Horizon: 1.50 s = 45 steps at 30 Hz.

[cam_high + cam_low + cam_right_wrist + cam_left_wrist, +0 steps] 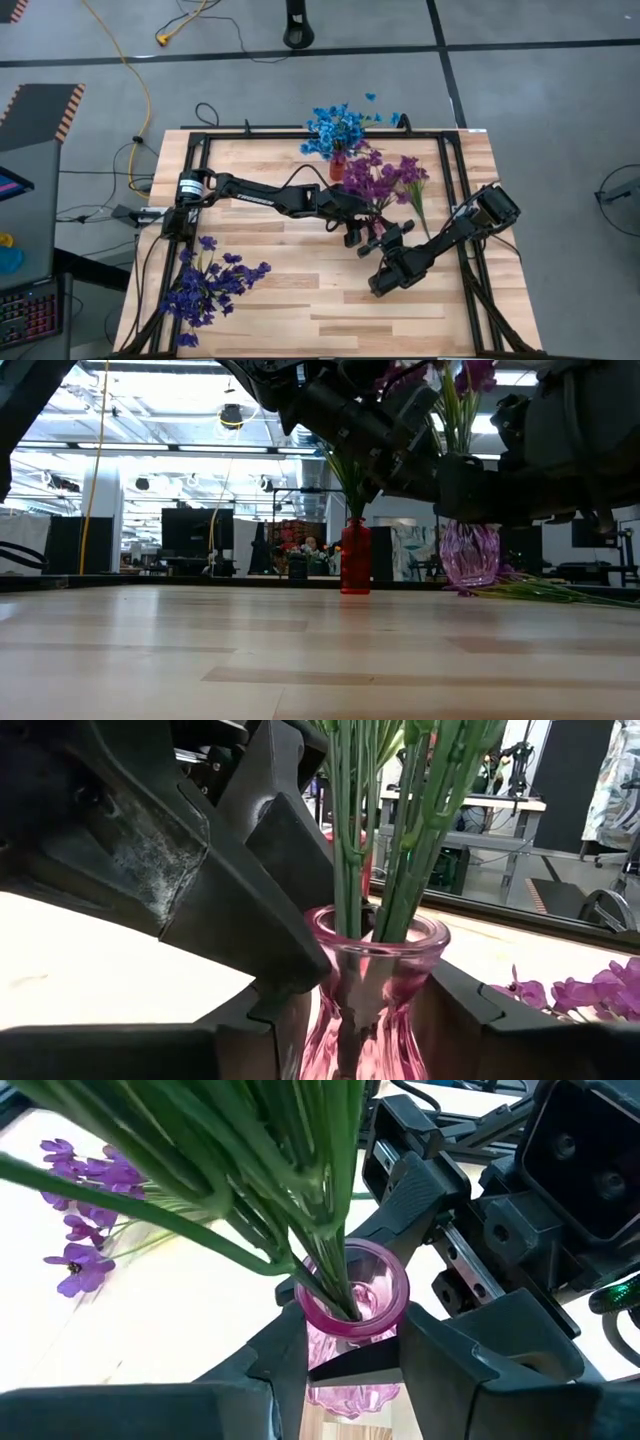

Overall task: Sort flowers into vase by color
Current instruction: Adjust the violet vase and the violet flowers inside it

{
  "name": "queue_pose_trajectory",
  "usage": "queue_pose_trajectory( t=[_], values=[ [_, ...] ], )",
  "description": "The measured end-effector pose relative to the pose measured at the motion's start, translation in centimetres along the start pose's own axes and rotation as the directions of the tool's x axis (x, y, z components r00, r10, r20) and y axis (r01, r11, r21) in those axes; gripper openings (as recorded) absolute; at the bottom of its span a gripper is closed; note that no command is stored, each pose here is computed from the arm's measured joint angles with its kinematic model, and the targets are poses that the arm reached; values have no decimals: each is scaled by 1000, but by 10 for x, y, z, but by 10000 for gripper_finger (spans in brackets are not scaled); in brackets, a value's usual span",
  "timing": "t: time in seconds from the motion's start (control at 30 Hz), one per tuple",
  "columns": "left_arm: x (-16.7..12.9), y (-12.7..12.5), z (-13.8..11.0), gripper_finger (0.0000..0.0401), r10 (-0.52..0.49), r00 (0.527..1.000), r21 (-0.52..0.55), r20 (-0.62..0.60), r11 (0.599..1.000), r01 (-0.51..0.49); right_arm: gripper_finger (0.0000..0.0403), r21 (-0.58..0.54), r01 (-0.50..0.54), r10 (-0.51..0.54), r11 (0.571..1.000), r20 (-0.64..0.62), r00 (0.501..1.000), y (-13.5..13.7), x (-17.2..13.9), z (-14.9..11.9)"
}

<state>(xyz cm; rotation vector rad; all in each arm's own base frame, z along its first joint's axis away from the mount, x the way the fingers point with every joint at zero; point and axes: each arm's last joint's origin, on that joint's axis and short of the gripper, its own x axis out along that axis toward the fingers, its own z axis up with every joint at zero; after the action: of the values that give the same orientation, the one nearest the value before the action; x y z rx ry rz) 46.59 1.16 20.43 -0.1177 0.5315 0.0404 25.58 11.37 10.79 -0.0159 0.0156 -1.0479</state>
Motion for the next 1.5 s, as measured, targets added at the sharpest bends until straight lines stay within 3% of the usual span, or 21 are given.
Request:
queue_pose_trajectory(
  t=[0.57,1.17,1.33,1.5],
  values=[
    [0,-1,1,98,-6,1000,20,11,1000,5,176,0,1,-1,1000,7,1000,0,0,0],
    [0,-9,4,181,-13,998,112,61,994,6,175,14,2,-3,1000,13,1000,2,0,1],
    [0,-9,4,180,-17,998,115,61,993,9,175,14,3,-3,1000,11,1000,2,0,1],
    [0,-9,4,151,-20,998,115,60,993,13,175,13,2,-2,1000,8,1000,2,0,1]
  ],
)
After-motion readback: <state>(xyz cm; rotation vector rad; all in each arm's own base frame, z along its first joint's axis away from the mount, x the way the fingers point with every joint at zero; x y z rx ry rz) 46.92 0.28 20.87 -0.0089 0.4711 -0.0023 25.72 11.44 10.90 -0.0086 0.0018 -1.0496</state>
